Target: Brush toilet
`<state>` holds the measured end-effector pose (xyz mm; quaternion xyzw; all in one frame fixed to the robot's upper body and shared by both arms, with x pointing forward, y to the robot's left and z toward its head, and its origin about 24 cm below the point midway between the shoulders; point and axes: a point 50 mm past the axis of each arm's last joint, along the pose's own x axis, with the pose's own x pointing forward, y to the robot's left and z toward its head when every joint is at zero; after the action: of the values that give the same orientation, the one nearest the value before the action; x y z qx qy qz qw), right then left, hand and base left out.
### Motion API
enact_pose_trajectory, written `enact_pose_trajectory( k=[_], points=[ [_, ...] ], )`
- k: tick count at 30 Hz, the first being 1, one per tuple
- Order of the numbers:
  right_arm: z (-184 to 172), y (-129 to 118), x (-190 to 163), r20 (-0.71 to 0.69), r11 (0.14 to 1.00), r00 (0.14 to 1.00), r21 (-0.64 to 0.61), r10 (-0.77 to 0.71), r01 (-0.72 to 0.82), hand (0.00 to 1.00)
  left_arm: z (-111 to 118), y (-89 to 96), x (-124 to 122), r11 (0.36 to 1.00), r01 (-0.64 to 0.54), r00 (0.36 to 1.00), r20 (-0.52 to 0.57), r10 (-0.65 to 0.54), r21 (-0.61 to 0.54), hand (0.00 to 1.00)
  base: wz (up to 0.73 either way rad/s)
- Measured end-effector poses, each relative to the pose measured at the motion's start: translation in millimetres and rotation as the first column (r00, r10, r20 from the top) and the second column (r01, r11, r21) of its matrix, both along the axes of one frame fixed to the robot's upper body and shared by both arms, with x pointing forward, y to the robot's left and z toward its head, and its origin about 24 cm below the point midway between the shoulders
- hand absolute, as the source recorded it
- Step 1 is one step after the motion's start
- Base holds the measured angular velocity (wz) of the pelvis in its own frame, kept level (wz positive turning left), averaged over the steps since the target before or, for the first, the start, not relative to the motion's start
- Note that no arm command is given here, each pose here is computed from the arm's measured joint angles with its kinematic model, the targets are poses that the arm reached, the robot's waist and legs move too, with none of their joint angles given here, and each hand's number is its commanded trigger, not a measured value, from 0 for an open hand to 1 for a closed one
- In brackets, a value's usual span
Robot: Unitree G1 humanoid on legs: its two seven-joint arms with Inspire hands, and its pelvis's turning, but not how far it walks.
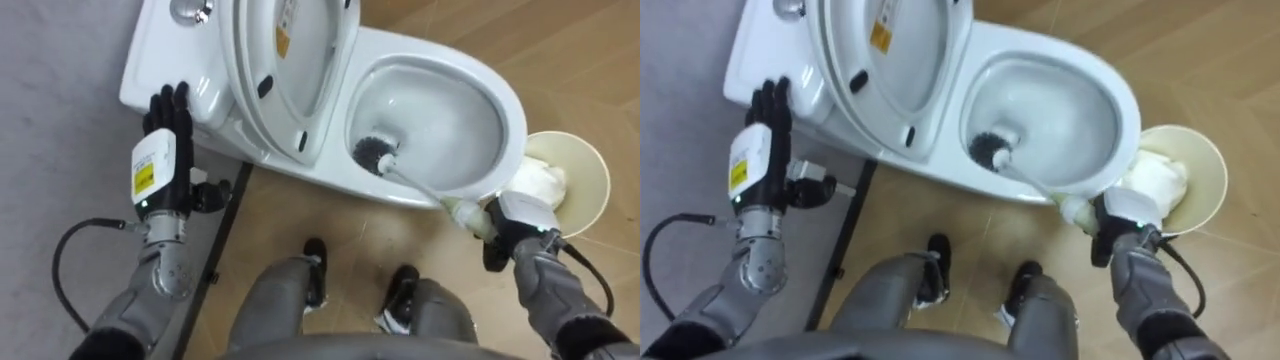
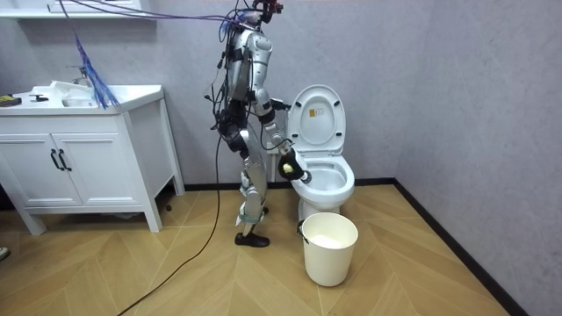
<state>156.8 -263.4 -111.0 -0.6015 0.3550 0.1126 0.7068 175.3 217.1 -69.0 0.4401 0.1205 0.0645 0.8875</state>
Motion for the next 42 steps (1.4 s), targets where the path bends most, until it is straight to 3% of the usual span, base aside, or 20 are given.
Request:
enact_pose_trajectory(
  k=[3,6,8,11,14,18,21,23,28,31,37,39,41,42],
  points=[
    [-7,0,-18,-0.035,0.999,0.999,0.032,-0.035,0.036,1.0,-13,15.4,-25,0.995,-0.094,0.99,-0.105,0.09,-0.035,0.0,-0.05],
    [-13,-3,-37,-0.068,0.991,0.991,0.068,-0.114,0.119,1.0,-30,37.6,-61,0.96,-0.269,0.934,-0.263,0.242,-0.071,0.0,0.02],
    [-14,-4,-47,-0.062,0.963,0.971,0.129,-0.231,0.238,1.0,-42,55.3,-96,0.894,-0.446,0.833,-0.388,0.395,-0.048,0.0,0.16],
    [-10,-14,-54,-0.023,0.922,0.938,0.176,-0.347,0.345,1.0,-51,60.0,-131,0.808,-0.587,0.726,-0.475,0.498,-0.049,0.0,0.31],
    [-9,-23,-66,0.004,0.891,0.906,0.18,-0.424,0.416,1.0,-57,57.9,-158,0.705,-0.706,0.626,-0.521,0.58,-0.064,0.0,0.16],
    [-11,-23,-77,-0.003,0.86,0.878,0.197,-0.479,0.47,1.0,-58,60.6,-166,0.635,-0.769,0.571,-0.53,0.627,-0.076,0.0,0.02],
    [-13,-23,-90,-0.025,0.822,0.847,0.229,-0.531,0.522,1.0,-62,60.2,-178,0.537,-0.839,0.488,-0.557,0.672,-0.088,0.0,-0.24],
    [-15,-24,-98,-0.032,0.773,0.803,0.251,-0.595,0.582,1.0,-65,63.1,-189,0.437,-0.895,0.402,-0.573,0.714,-0.083,0.0,-0.24],
    [-13,-32,-106,0.012,0.676,0.701,0.278,-0.713,0.683,1.0,-66,70.6,-214,0.319,-0.948,0.27,-0.587,0.763,-0.022,0.0,-0.28],
    [-10,-38,-109,0.066,0.626,0.638,0.29,-0.767,0.724,1.0,-67,72.9,-213,0.291,-0.956,0.25,-0.583,0.773,-0.025,0.0,-0.14],
    [-13,-35,-120,0.071,0.567,0.576,0.307,-0.814,0.764,1.0,-71,69.0,-203,0.324,-0.944,0.293,-0.617,0.73,-0.065,0.0,-0.2],
    [-17,-34,-129,0.054,0.556,0.566,0.281,-0.823,0.782,1.0,-72,67.9,-200,0.356,-0.933,0.313,-0.62,0.719,-0.057,0.0,-0.23],
    [-22,-31,-138,0.026,0.54,0.552,0.248,-0.834,0.804,1.0,-73,66.1,-189,0.432,-0.901,0.362,-0.629,0.688,-0.046,0.0,-0.11],
    [-23,-30,-140,0.018,0.535,0.548,0.243,-0.836,0.809,0.06,-73,65.7,-187,0.452,-0.891,0.373,-0.631,0.68,-0.04,0.0,-0.05]
  ],
)
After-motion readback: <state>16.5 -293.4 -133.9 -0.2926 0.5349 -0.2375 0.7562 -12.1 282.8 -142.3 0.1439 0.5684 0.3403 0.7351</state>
